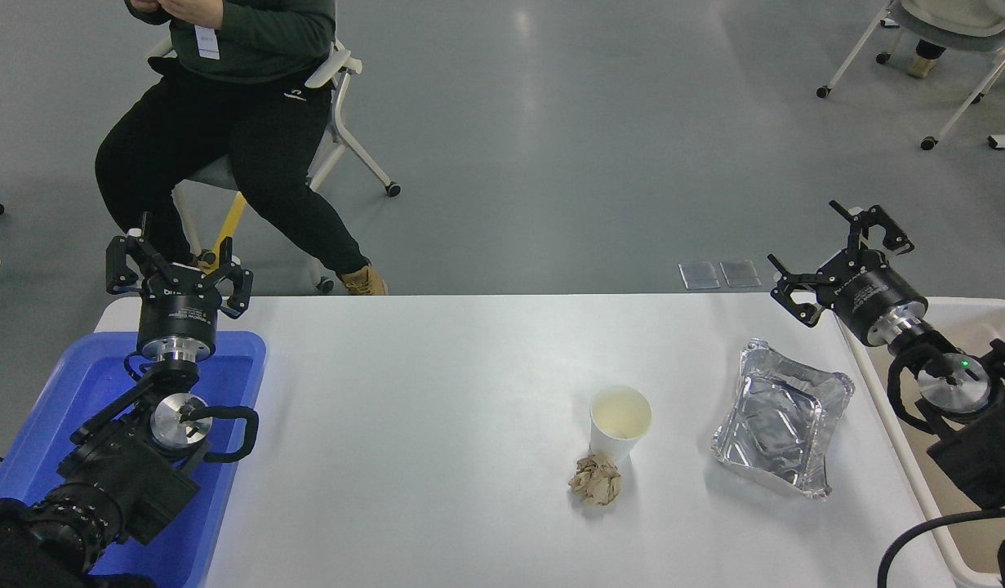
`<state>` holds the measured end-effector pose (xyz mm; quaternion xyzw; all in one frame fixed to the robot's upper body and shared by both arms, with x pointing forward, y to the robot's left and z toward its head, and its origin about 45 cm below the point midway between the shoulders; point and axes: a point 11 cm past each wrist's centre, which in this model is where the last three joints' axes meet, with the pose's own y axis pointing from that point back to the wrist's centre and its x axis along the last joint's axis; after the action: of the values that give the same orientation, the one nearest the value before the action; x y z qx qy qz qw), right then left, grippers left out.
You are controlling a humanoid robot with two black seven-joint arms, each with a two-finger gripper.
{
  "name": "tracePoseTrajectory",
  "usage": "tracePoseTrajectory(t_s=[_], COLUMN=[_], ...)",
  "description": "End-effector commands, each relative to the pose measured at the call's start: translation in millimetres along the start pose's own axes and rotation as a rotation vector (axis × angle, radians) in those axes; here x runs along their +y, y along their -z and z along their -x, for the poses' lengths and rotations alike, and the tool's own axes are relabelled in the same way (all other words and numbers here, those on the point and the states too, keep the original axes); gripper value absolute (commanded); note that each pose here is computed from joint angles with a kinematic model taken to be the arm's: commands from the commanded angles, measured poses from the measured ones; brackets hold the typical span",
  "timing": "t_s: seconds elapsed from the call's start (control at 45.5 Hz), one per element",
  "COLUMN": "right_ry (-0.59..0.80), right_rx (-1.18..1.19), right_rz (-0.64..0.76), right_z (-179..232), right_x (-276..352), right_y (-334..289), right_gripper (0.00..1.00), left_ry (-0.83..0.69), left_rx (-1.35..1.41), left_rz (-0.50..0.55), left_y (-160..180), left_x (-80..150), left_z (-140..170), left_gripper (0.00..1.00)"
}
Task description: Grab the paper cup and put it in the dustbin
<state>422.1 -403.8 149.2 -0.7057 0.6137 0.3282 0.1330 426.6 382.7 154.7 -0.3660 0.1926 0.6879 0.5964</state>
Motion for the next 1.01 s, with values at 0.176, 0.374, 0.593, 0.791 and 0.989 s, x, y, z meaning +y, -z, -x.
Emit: tracePoseTrajectory(t_s=[0.176,0.374,0.593,0.791,0.989], right_ry=[-0.008,0.005,0.059,0.074,0.081], right_rx=[-0.003,0.019,0.126,0.367,0.589], right_rz=[0.007,0.031,0.057,0.109,0.109], right_z=[-4,2,33,64,104], right_x=[3,-1,-21,-34,-37], right_y=[-5,-7,17,75,145], right_gripper=[1.0,1.0,1.0,1.0,1.0], left_ry=[0.002,0.001,0.002,0.002,0.001], left_rx=[-0.004,-0.004,-0.004,-0.004,-0.004], left_rz=[0.0,-0.001,0.0,0.0,-0.001], left_y=[-1,-1,-1,-1,-1], left_x=[-1,0,-1,-1,0], left_z=[0,-1,0,0,0], left_gripper=[0.99,0.99,0.99,0.99,0.99])
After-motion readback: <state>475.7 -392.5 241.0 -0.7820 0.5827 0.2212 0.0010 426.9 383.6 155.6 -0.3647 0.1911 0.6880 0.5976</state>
